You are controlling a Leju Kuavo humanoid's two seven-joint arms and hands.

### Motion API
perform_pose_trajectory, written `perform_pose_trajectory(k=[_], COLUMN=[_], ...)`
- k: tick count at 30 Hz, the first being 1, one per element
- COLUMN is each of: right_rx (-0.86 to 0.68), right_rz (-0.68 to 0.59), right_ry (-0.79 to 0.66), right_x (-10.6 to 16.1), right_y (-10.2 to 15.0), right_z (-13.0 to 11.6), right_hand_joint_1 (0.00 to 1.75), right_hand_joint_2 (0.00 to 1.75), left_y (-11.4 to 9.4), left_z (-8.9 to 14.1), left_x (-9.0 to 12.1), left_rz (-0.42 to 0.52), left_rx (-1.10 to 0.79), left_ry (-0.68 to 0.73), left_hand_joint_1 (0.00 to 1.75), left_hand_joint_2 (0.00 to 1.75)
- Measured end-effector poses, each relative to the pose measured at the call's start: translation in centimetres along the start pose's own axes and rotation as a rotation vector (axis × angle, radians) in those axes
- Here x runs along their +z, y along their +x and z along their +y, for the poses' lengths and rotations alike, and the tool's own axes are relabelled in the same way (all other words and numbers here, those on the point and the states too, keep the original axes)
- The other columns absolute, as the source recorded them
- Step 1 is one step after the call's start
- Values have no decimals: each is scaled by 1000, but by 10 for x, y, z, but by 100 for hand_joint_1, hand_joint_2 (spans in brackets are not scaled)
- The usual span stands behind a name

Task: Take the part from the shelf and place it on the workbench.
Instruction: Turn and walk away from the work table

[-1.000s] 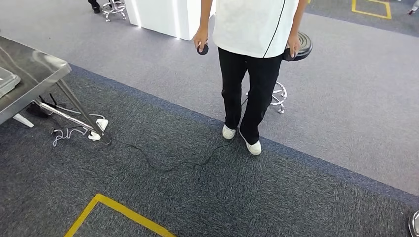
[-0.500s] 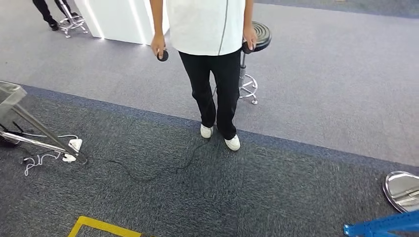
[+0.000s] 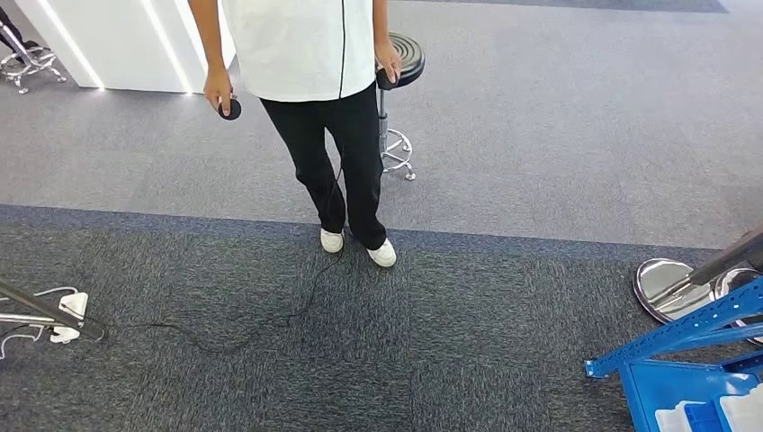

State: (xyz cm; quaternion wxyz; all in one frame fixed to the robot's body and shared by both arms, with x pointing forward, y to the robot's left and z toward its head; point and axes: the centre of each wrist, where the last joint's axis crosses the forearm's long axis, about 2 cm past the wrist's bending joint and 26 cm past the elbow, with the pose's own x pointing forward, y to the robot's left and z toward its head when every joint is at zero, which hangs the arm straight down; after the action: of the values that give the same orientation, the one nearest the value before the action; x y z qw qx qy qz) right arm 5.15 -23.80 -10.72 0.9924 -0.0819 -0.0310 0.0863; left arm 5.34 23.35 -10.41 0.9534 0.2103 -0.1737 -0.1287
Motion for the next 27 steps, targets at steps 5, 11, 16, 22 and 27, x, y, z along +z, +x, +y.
perform_pose_trajectory(k=[5, 11, 16, 22, 27], right_rx=[0, -1, 1, 2, 1], right_rz=[-2, -3, -4, -1, 6], right_ry=[0, -2, -3, -3, -2], right_x=[0, 0, 0, 0, 0], right_y=[1, 2, 2, 1, 1], right_z=[0, -1, -1, -1, -1], right_hand_joint_1=[0, 0, 0, 0, 0], right_hand_joint_2=[175, 175, 175, 175, 175], left_y=[-2, 0, 3, -3, -1], left_z=[0, 0, 1, -1, 0], left_x=[0, 0, -1, 1, 0], left_rz=[5, 2, 3, 31, 31], left_rx=[1, 3, 8, 7, 8], left_ry=[0, 0, 1, -4, -3], left_hand_joint_1=[0, 0, 0, 0, 0], left_hand_joint_2=[0, 0, 0, 0, 0])
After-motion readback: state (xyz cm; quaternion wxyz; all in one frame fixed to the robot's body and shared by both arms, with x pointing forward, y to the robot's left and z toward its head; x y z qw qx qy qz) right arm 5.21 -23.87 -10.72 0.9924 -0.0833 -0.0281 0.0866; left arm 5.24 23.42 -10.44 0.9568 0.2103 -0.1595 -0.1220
